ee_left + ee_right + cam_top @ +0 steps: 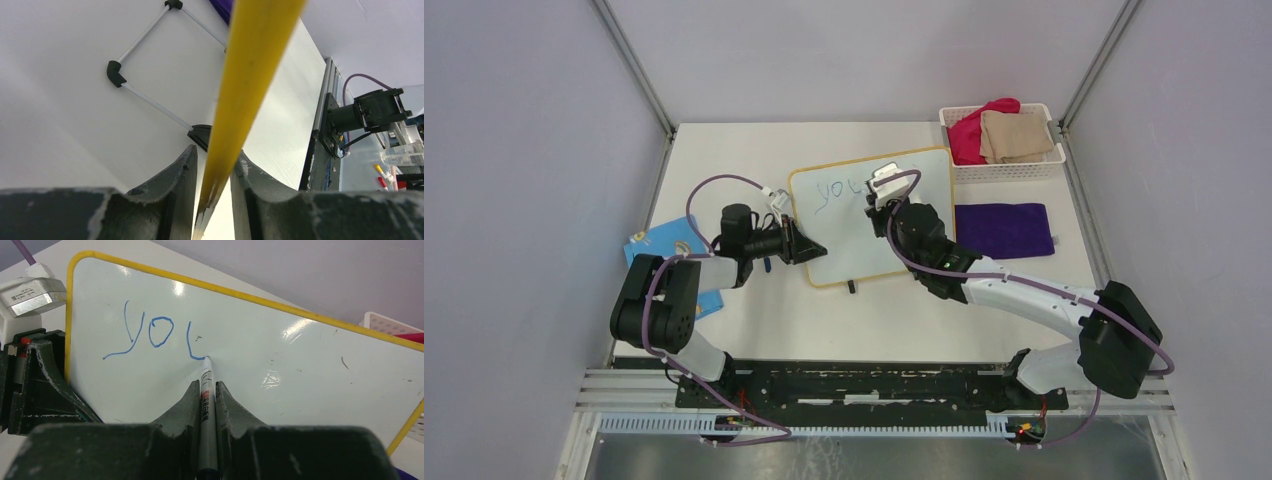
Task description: Write a sentence on the whiteboard
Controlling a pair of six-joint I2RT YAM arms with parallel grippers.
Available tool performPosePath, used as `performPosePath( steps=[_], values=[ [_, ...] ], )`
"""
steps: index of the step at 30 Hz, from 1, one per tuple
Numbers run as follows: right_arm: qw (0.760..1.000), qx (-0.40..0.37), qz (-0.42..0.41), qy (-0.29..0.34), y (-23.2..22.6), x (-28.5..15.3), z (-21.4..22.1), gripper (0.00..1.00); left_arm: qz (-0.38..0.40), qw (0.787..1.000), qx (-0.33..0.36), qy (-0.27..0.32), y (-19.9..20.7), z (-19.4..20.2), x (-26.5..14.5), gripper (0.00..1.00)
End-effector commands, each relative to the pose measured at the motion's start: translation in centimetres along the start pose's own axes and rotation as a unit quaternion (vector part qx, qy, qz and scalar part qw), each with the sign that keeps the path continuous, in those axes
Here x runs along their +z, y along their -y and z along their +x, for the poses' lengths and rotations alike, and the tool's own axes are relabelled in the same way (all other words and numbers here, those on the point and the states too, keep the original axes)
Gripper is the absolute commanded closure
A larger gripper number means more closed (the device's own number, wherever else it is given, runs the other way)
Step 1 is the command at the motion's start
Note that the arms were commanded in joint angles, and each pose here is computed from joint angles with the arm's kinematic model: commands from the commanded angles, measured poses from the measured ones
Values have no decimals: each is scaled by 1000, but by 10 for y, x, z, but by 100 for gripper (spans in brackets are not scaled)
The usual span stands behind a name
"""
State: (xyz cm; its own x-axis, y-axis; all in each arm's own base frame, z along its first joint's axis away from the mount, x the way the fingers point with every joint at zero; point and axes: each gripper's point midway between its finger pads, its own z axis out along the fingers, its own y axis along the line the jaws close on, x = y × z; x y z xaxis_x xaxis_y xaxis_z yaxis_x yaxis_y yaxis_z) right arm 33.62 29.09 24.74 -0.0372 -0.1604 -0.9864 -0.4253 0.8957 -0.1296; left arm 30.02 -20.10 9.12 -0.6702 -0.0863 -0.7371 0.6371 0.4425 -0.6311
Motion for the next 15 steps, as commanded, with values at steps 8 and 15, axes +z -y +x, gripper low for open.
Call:
performPosePath(
  steps=[8,15],
  values=[
    [999,12,28,32,15,5,-34,100,-33,999,29,-1,-12,-2,1,65],
    [999,10,28,40,14,11,-47,100,-32,999,28,-1,-12,-1,1,65]
  ],
)
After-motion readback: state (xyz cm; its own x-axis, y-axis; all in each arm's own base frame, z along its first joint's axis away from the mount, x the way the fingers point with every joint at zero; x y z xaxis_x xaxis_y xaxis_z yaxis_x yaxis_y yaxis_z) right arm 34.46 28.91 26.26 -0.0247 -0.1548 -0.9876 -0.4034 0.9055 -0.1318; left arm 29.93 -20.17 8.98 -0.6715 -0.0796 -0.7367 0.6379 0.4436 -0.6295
